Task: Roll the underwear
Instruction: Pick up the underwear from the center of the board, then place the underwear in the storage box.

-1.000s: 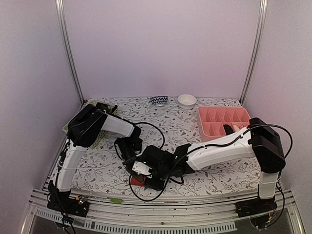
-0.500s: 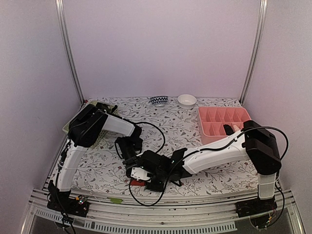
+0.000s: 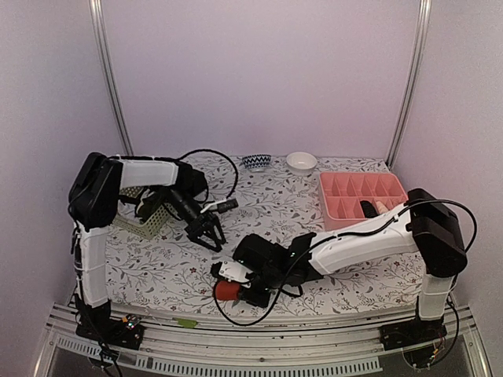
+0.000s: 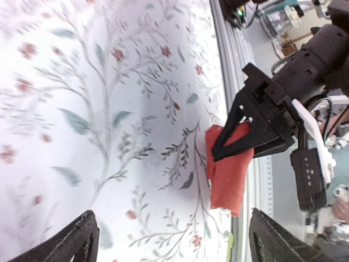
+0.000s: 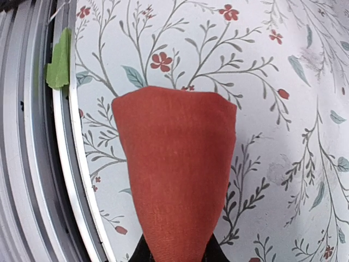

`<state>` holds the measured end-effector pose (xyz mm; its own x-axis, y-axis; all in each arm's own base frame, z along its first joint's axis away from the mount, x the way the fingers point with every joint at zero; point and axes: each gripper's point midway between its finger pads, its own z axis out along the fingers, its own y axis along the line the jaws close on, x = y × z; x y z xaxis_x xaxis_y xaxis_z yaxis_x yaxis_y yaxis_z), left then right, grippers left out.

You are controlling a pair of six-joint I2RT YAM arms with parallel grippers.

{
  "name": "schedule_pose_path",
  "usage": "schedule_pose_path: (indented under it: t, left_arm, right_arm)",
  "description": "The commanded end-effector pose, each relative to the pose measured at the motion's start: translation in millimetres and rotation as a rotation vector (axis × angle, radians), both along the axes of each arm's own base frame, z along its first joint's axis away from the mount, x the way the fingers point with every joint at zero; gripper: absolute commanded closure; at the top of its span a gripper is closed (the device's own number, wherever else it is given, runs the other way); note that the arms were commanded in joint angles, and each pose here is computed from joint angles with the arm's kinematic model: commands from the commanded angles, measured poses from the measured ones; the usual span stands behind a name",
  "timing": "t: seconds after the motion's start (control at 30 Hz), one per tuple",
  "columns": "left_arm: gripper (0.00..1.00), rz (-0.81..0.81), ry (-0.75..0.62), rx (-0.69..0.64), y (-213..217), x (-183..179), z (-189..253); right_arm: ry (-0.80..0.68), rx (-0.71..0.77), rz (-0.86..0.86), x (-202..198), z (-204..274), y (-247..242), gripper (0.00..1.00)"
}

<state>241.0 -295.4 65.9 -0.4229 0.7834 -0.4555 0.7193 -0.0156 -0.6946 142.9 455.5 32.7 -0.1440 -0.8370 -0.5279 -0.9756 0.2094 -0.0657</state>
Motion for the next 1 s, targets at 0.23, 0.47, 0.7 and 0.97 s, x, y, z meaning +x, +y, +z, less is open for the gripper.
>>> schedule_pose_path:
  t: [0.23,0.47,0.7,0.97]
  left_arm:
    - [0.04,0.381,-0.577,-0.168,38.2,97.0,132.4]
    - [0.04,0.554,-0.738,-0.239,53.1,117.1,196.1]
    - [0.04,0.671,-0.883,-0.356,70.8,112.6,238.2]
    - [0.04,0.717,-0.857,-0.341,71.8,121.1,237.8]
  right_arm:
    - [0.197,0.224,-0.309,46.1,76.2,-19.1,1.00]
    - [0.209,0.282,-0.537,103.2,112.7,-69.8,1.00]
    - [0.118,0.332,-0.764,165.2,161.8,-164.4,1.00]
    - [0.037,0.127,-1.074,198.5,140.1,-282.5,1.00]
